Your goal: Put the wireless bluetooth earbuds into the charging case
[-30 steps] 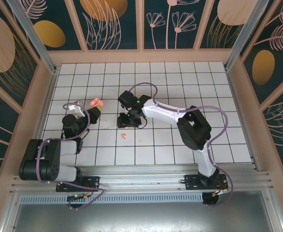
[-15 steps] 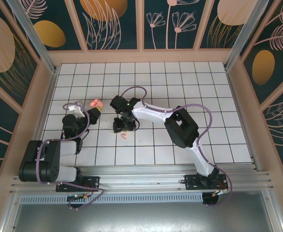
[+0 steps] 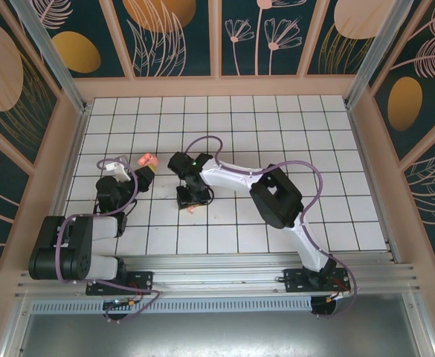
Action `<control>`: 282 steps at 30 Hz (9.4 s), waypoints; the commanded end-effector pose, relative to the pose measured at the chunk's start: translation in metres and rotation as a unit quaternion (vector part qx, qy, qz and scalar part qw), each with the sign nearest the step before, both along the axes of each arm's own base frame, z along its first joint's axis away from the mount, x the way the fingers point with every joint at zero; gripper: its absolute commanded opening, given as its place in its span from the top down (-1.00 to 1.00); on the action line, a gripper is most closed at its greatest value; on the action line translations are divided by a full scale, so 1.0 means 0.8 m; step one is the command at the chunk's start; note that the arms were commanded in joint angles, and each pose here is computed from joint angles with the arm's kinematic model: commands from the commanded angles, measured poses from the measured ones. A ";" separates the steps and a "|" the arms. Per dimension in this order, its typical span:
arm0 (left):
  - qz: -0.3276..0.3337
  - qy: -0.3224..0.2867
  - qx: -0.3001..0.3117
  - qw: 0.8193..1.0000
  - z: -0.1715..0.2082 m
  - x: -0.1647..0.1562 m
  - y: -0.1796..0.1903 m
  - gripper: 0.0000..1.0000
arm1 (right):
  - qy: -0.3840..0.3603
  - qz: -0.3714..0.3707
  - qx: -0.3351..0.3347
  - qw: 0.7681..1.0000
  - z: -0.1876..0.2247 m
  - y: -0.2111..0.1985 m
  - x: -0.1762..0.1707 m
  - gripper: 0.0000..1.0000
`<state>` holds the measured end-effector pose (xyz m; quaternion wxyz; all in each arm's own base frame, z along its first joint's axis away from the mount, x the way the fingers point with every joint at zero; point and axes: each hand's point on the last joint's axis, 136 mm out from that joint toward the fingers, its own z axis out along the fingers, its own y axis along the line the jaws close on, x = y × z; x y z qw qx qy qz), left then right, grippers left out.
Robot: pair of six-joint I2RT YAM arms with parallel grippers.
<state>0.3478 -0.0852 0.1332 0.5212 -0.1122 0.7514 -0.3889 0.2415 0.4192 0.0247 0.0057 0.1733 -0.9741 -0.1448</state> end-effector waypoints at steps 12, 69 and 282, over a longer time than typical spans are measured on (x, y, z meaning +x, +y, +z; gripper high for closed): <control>-0.004 -0.021 0.008 1.000 0.013 0.004 0.001 0.76 | -0.001 0.007 -0.030 1.000 -0.011 -0.011 -0.005 0.36; -0.279 -0.326 0.128 0.894 0.138 -0.072 -0.182 0.78 | -0.507 -0.001 0.399 0.764 0.408 -0.042 0.041 0.51; -0.314 0.335 0.042 0.887 -0.105 -0.031 -0.425 0.54 | -0.325 -0.393 0.256 0.821 0.188 -0.377 0.051 -0.05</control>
